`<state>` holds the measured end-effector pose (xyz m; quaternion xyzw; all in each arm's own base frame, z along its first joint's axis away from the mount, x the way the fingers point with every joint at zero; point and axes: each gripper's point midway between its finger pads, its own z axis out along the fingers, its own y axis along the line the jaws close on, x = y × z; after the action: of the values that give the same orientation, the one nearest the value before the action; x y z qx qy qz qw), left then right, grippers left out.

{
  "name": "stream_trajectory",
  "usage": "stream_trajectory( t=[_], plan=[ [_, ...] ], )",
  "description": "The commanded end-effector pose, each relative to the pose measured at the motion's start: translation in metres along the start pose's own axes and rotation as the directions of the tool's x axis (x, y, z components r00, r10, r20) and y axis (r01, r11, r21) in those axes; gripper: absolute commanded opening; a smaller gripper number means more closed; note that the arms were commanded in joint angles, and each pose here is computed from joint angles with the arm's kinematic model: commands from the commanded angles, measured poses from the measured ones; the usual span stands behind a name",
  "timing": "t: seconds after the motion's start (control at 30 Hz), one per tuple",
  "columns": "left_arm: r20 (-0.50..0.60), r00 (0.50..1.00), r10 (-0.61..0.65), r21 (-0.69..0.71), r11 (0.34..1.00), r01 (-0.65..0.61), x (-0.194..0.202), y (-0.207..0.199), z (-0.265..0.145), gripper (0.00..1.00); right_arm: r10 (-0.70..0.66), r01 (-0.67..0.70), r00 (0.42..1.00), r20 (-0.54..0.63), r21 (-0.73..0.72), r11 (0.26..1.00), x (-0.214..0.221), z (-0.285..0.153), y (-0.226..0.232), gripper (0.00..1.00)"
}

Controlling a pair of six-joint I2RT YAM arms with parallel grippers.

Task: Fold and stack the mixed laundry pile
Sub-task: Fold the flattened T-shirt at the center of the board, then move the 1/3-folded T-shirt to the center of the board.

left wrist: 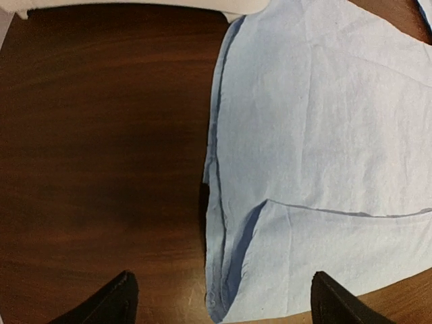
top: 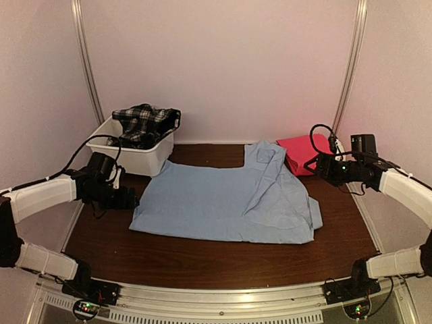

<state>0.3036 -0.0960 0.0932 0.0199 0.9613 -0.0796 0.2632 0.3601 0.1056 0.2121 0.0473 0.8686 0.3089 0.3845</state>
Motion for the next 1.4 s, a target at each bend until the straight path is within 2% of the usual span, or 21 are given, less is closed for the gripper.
stream_trajectory(
  t=[0.0, 0.17, 0.3, 0.4, 0.5, 0.7, 0.8, 0.9, 1.0, 1.07, 1.13, 1.17, 1.37],
  plan=[
    [-0.049, 0.976, -0.210, 0.145, 0.966, 0.215, 0.023, -0.016, -0.002, 0.90, 0.177, -0.177, 0.978, -0.109, 0.012, 0.984, 0.074, -0.017, -0.012, 0.78],
    [-0.187, 0.933, -0.308, 0.123, 0.935, 0.333, 0.060, -0.016, 0.011, 0.84, 0.336, -0.334, 0.921, -0.197, 0.047, 0.942, 0.139, -0.033, -0.023, 0.74],
    [-0.273, 0.895, -0.354, 0.099, 0.915, 0.392, 0.087, -0.015, 0.023, 0.79, 0.394, -0.381, 0.895, -0.207, 0.100, 0.919, 0.169, -0.042, -0.033, 0.71],
    [-0.277, 0.879, -0.387, 0.084, 0.902, 0.424, 0.094, -0.013, 0.025, 0.74, 0.423, -0.392, 0.879, -0.220, 0.170, 0.904, 0.189, -0.047, -0.045, 0.71],
    [-0.271, 0.872, -0.407, 0.051, 0.899, 0.435, 0.098, -0.007, 0.026, 0.73, 0.462, -0.414, 0.851, -0.249, 0.223, 0.882, 0.212, -0.047, -0.057, 0.68],
    [-0.259, 0.877, -0.404, 0.040, 0.903, 0.427, 0.096, -0.004, 0.033, 0.73, 0.467, -0.413, 0.840, -0.275, 0.231, 0.881, 0.226, -0.029, -0.069, 0.64],
    [-0.250, 0.886, -0.390, 0.053, 0.908, 0.415, 0.089, -0.005, 0.037, 0.70, 0.458, -0.399, 0.840, -0.292, 0.240, 0.885, 0.230, -0.020, -0.075, 0.57],
    [-0.248, 0.889, -0.385, 0.074, 0.907, 0.414, 0.085, -0.009, 0.041, 0.61, 0.455, -0.406, 0.844, -0.283, 0.217, 0.888, 0.227, -0.013, -0.075, 0.49],
    [-0.246, 0.888, -0.389, 0.078, 0.905, 0.418, 0.083, -0.009, 0.042, 0.40, 0.454, -0.407, 0.849, -0.271, 0.214, 0.888, 0.222, -0.010, -0.076, 0.34],
    [-0.243, 0.885, -0.397, 0.066, 0.904, 0.423, 0.082, -0.006, 0.042, 0.24, 0.451, -0.399, 0.855, -0.256, 0.230, 0.888, 0.218, -0.009, -0.078, 0.21],
    [-0.240, 0.880, -0.411, 0.047, 0.900, 0.433, 0.083, -0.001, 0.040, 0.08, 0.453, -0.392, 0.862, -0.227, 0.269, 0.880, 0.213, -0.012, -0.084, 0.02],
    [-0.239, 0.876, -0.418, 0.035, 0.898, 0.438, 0.083, 0.002, 0.038, 0.01, 0.463, -0.394, 0.860, -0.214, 0.298, 0.870, 0.211, -0.016, -0.088, 0.00],
    [-0.233, 0.872, -0.430, -0.025, 0.899, 0.437, 0.087, 0.013, 0.027, 0.00, 0.505, -0.436, 0.857, -0.098, 0.382, 0.815, 0.200, -0.042, -0.106, 0.00]
  ],
)
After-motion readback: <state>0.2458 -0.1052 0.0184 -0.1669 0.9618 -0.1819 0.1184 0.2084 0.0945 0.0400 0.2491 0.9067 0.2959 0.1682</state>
